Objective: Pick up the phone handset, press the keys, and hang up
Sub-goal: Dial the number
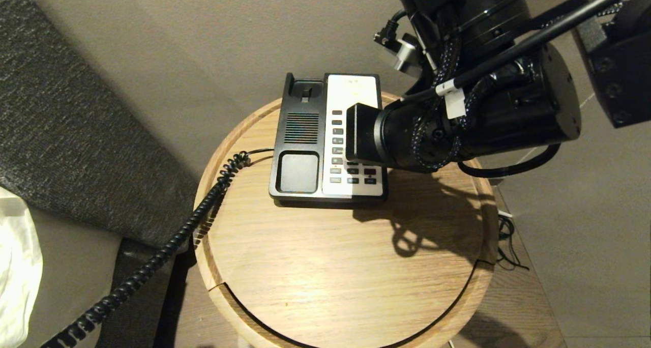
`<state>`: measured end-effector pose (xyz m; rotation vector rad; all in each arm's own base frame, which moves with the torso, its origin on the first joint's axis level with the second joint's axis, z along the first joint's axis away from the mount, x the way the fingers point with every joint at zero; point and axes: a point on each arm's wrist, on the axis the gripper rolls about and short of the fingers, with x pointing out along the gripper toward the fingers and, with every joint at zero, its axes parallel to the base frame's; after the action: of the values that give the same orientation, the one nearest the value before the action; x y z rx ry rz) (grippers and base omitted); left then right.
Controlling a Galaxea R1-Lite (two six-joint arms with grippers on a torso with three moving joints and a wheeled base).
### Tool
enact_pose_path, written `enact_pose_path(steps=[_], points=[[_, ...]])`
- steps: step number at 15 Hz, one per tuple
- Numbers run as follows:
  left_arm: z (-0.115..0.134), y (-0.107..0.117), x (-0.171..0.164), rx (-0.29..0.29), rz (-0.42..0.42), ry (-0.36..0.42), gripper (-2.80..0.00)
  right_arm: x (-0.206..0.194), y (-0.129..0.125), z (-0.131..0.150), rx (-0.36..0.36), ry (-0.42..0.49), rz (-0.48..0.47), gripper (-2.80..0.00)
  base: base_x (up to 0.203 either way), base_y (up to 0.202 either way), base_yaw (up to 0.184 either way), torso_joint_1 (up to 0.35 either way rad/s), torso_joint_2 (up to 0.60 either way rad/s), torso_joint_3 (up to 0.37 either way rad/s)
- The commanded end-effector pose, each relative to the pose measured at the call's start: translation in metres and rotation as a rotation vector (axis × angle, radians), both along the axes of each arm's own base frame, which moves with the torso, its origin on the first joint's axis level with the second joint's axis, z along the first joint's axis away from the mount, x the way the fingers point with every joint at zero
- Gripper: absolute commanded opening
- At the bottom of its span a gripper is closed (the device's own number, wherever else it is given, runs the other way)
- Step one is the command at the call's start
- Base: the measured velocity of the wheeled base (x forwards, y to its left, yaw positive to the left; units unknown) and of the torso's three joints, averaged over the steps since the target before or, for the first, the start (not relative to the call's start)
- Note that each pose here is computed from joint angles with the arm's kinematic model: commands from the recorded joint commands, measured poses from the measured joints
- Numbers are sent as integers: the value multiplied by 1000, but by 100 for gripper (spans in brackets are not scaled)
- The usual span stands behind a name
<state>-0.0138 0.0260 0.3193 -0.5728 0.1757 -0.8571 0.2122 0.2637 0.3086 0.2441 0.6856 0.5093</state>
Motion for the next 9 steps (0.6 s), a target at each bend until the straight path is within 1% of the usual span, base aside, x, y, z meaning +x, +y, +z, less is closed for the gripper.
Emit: enact_pose_path(steps=[1,9], points=[[-2,0,0,4,0,7,-280,2,2,-4,-8,9,-3,-280,0,0,0,0,0,0],[-5,0,0,6,0,9,-280,5,1,-6,-21,5,-11,-280,0,0,0,0,0,0]])
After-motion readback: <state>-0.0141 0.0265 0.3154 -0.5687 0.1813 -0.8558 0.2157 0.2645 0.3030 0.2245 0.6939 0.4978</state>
